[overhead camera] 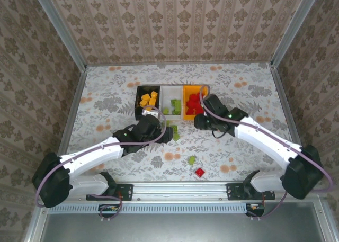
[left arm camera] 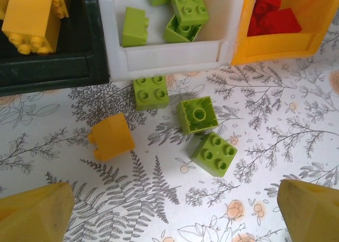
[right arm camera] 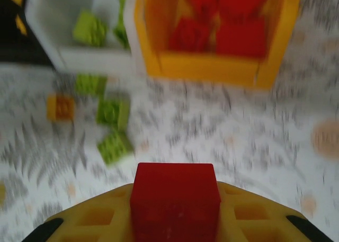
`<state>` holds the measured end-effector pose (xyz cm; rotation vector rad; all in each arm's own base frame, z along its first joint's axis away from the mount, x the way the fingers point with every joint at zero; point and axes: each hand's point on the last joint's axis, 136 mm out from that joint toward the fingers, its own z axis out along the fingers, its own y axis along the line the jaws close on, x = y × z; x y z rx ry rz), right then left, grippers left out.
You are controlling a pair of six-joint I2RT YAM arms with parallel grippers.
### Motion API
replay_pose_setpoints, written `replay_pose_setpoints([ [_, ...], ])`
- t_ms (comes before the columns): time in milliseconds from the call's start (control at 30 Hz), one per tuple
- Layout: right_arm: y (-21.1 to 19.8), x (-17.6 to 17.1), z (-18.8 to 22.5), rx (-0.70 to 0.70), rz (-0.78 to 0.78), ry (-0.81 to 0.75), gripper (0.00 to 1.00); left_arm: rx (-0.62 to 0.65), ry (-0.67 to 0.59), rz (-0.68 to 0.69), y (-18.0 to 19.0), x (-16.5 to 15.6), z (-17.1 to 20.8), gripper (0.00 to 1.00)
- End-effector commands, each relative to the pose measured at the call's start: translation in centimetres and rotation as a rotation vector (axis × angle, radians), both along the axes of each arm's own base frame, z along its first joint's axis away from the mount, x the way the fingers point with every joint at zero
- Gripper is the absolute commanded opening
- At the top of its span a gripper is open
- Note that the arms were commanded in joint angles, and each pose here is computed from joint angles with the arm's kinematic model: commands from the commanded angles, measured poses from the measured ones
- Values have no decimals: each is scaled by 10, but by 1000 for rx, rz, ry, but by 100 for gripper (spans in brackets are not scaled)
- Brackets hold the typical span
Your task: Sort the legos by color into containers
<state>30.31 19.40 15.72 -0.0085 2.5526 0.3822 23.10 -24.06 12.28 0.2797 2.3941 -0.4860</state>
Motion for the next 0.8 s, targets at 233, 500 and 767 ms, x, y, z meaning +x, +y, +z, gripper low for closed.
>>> replay_pose_setpoints([
  [233, 4, 127, -12, -108, -152, -89, 32, 51, 29, 1, 7, -12, -11, 100],
  [500, 2, 150, -35, -114, -211, -39, 45, 82, 57, -68, -10, -13, -19, 100],
  [767, 3, 142, -8, -40, -205, -86, 73, 101, 94, -250, -56, -21, -23, 98],
])
